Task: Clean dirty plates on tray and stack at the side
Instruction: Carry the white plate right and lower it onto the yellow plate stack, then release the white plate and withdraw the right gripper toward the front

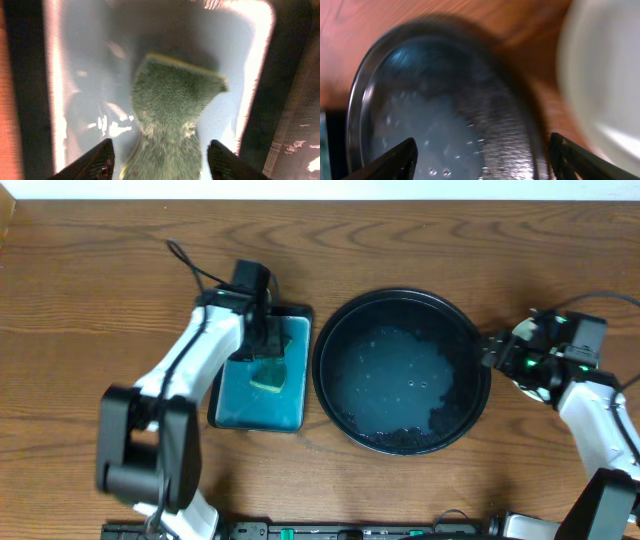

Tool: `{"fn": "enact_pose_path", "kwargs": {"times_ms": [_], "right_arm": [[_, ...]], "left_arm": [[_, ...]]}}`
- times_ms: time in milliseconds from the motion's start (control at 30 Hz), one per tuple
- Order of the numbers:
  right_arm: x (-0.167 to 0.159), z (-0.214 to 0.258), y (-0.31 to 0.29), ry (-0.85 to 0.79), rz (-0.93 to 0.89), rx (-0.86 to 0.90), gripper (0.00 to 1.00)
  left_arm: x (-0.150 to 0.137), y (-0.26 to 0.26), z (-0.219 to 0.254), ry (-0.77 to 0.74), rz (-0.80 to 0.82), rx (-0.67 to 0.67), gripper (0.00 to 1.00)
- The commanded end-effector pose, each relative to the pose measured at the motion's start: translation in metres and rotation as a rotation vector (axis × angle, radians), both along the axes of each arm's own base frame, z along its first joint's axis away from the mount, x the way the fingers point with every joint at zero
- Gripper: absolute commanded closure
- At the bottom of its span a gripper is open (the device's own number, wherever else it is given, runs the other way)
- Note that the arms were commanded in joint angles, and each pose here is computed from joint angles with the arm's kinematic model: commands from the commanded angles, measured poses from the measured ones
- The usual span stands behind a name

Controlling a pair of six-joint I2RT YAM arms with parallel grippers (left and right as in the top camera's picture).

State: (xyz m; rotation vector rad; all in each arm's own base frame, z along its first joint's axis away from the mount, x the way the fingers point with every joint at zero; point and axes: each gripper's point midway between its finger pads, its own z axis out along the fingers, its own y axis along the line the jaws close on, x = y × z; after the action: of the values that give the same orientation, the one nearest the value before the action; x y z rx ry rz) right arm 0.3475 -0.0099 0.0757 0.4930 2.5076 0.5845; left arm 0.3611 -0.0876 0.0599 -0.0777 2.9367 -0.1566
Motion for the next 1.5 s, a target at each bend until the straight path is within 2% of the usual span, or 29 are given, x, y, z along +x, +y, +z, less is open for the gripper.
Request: {"fn": "enact_pose_path", "kwargs": {"times_ms": [0,67,167,433,600,833,1100,1267,1400,1433,1467], "right_arm": [[0.0,0.003,0.033,-0.047,0.173,-0.042,0.12],[0.0,0.006,0.047,-0.049,0.224,-0.047,0.01],[-0.001,0.014,0.052,-0.013,0.248,-0.092,0.01],[-0.014,0.071,0.025,0.138,0.256,-0.286,0.01],[-0.037,0.078,0.022,0.231,0.262,-0.288,0.01],[-0.063,0.085,0.024,0.27,0.267,-0.283,0.01],[-0.079,0.1,0.024,0.086,0.236,-0.319,0.01],[-0.095,0.111,0.017,-0.094,0.169,-0.386,0.01],[-0.109,0.119,0.011,-0.17,0.126,-0.427,0.01],[-0.112,0.122,0.011,-0.185,0.121,-0.432,0.01],[-0.114,0.123,0.011,-0.196,0.119,-0.433,0.01]], "left_arm": [[0.011,0.003,0.04,-0.108,0.006,-0.025,0.36],[0.012,0.003,0.047,-0.127,0.006,-0.029,0.34],[0.008,0.004,0.048,-0.117,0.007,-0.027,0.28],[-0.03,0.02,0.038,0.049,0.035,0.009,0.27],[-0.054,0.04,0.035,0.162,0.131,0.02,0.27],[-0.077,0.048,0.04,0.183,0.134,0.024,0.27],[-0.095,0.051,0.057,0.022,0.122,0.0,0.27],[-0.103,0.051,0.072,-0.168,0.122,-0.032,0.27],[-0.111,0.052,0.086,-0.332,0.122,-0.06,0.27],[-0.113,0.052,0.089,-0.361,0.121,-0.065,0.13],[-0.116,0.053,0.091,-0.389,0.121,-0.069,0.12]]}}
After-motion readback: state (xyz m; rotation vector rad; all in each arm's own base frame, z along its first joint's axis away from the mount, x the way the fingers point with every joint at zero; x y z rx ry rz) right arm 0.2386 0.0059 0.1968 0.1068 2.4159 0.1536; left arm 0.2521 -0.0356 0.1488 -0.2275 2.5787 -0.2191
